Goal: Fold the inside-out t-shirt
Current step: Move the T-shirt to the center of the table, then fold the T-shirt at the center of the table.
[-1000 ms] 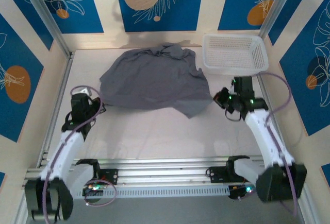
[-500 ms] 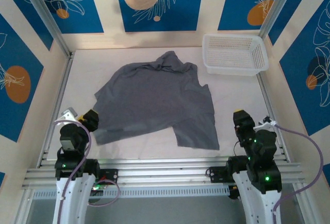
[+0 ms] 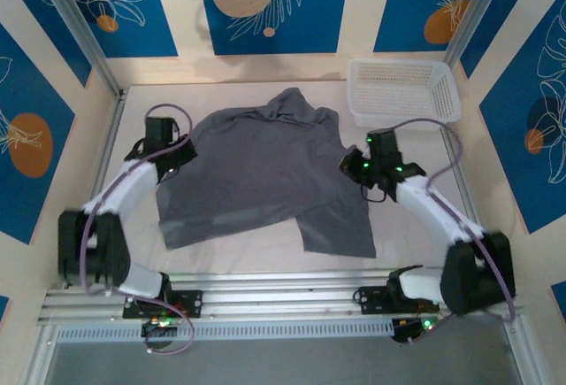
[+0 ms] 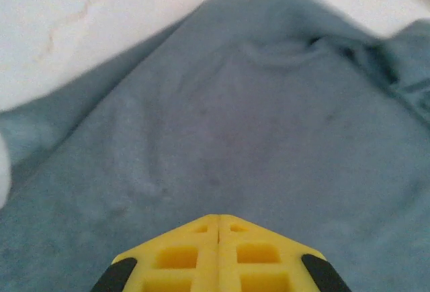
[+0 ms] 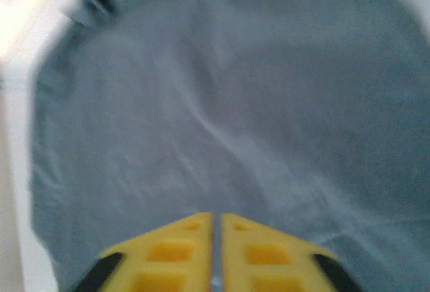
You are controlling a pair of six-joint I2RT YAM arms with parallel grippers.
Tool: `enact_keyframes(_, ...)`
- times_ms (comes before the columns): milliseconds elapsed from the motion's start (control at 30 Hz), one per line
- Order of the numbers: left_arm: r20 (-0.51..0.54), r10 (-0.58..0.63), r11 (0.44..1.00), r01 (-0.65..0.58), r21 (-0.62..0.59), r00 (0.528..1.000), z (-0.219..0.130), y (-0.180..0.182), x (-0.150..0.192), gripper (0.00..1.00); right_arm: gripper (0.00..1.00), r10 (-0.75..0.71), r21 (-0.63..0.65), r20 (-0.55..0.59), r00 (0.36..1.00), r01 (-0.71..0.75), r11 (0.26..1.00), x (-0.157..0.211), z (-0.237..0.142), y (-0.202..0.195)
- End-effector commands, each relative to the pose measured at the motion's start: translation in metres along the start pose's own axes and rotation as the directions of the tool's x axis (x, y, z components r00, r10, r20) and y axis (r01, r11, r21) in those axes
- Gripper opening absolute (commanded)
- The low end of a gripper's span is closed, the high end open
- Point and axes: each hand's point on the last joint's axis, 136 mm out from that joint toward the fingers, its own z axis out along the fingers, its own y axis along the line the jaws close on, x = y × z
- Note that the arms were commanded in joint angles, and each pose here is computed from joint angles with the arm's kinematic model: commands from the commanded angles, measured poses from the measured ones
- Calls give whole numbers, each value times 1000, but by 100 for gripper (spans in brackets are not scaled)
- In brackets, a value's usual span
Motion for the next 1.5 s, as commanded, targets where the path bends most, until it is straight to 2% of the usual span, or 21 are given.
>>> enact_keyframes(0, -59, -30, 999, 27, -46, 998, 33, 3, -1, 0, 0, 9, 51, -80, 997, -5, 999, 16, 26, -16)
enact_keyframes(100, -104, -48, 995, 38, -96, 993, 64, 8, -1, 0, 0, 124, 150, -101, 987, -108, 983, 30, 44, -44)
enact_keyframes(233, -165, -49, 985, 21, -170, 985, 89, 21, 3, 0, 0, 259, 277, -79, 963, -228, 933, 59, 48, -82)
enact_keyframes(367, -206, -61, 983, 22, -183, 977, 104, 29, 15, 0, 0, 316, 375, -75, 946, -267, 888, 97, 44, -111)
enact_keyframes(500, -230, -63, 990, 32, -137, 971, 105, 29, 31, 0, 2, 365, 449, -72, 928, -297, 843, 133, 37, -131)
enact_keyframes(600, -232, -58, 994, 34, -107, 971, 102, 29, 41, 0, 0, 373, 521, -62, 926, -288, 803, 158, 25, -143)
enact_keyframes(800, -259, 13, 992, -45, -119, 966, 108, 36, 45, 0, 0, 292, 560, -28, 956, -227, 797, 181, -18, -148)
enact_keyframes(933, -222, 25, 1000, -25, 0, 975, 111, 18, 46, 0, 0, 314, 532, -43, 948, -244, 811, 191, -36, -153)
enact_keyframes(1067, -144, 20, 991, -1, 134, 989, 84, -10, 36, 0, 7, 209, 349, -25, 978, -188, 918, 162, -48, -111)
enact_keyframes(1133, -90, 21, 984, -4, 179, 996, 59, -22, 27, 11, 16, 177, 293, 14, 984, -173, 940, 145, -57, -100)
enact_keyframes(1200, -34, 26, 979, -19, 205, 999, 28, -30, 21, 23, 21, 191, 313, 60, 980, -200, 928, 133, -65, -111)
enact_keyframes(1300, 28, 25, 988, -29, 154, 999, -13, -18, 21, 30, 29, 254, 410, 93, 963, -270, 871, 125, -76, -140)
enact_keyframes(1367, 64, 19, 994, -25, 106, 998, -37, -5, 26, 32, 34, 269, 419, 81, 960, -278, 864, 120, -73, -148)
enact_keyframes(1400, 82, 17, 996, -24, 85, 996, -47, 2, 29, 36, 36, 276, 403, 65, 959, -278, 872, 118, -69, -148)
enact_keyframes(1467, 123, 9, 999, -15, 50, 992, -67, 15, 35, 51, 39, 288, 370, 32, 957, -279, 886, 115, -58, -145)
